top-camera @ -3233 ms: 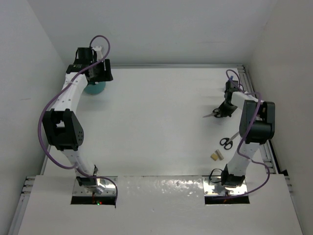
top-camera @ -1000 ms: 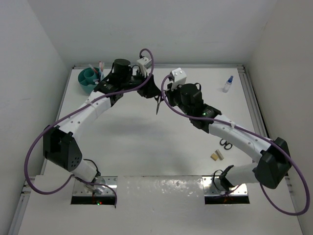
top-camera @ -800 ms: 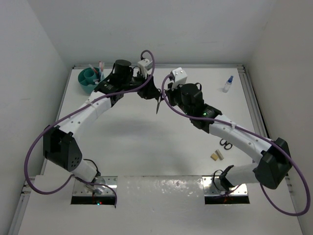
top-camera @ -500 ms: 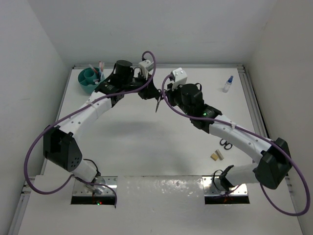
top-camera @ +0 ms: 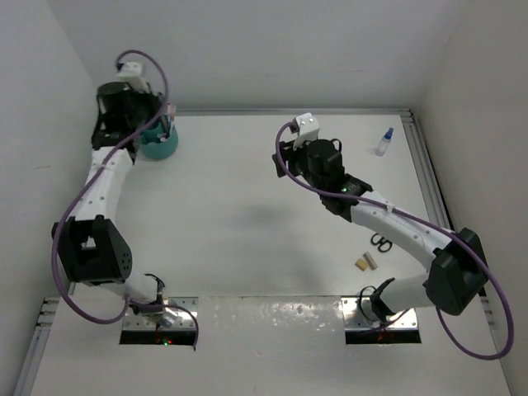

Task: Sort the stationery into containers
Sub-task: Place the scissors in the storage box.

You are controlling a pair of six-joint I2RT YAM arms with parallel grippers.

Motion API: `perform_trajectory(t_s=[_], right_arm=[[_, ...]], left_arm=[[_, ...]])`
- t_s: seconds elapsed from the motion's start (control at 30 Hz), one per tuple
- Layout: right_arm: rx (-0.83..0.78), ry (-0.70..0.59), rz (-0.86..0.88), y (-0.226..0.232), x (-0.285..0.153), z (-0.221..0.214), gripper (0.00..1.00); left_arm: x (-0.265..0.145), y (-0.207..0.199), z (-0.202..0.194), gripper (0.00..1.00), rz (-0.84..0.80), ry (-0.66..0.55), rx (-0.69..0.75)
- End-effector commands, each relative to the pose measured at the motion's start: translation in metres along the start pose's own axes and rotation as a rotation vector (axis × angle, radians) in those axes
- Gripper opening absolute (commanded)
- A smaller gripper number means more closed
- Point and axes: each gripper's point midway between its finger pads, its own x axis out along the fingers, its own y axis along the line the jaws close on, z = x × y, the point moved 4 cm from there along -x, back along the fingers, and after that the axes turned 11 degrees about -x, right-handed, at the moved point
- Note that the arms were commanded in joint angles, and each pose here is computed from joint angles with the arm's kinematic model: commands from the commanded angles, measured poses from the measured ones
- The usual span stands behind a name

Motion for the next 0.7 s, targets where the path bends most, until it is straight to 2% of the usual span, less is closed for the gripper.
perform_trajectory(t_s=[0.0,0.1,0.23,0.33,0.5,0.67], right_arm=[[0.029,-0.040,0.026,0.002,0.016,0.012,0.62],[0.026,-0.029,0.034,0.001,0.028,0.011,0.61],[0.014,-0.005,0.018,-0.006,0.042,0.013,0.61],[0.022,0.011,-0.017,-0.013,0.050,0.010,0.60],[0.030,0.052,-0.042,-0.018,0.061,0.007,0.59],[0.022,0.079,-0.050,-0.019,0.065,0.005,0.59]], left_arm=[[-0.005,0.056,0.091,0.00,0.163,-0.359,0.056],[0.010,0.107,0.101,0.00,0.234,-0.419,0.066],[0.038,0.137,0.096,0.00,0.238,-0.442,0.149],[0.070,0.172,0.084,0.00,0.281,-0.451,0.151],[0.096,0.200,0.081,0.00,0.272,-0.460,0.124],[0.112,0.212,0.049,0.00,0.251,-0.392,0.083]])
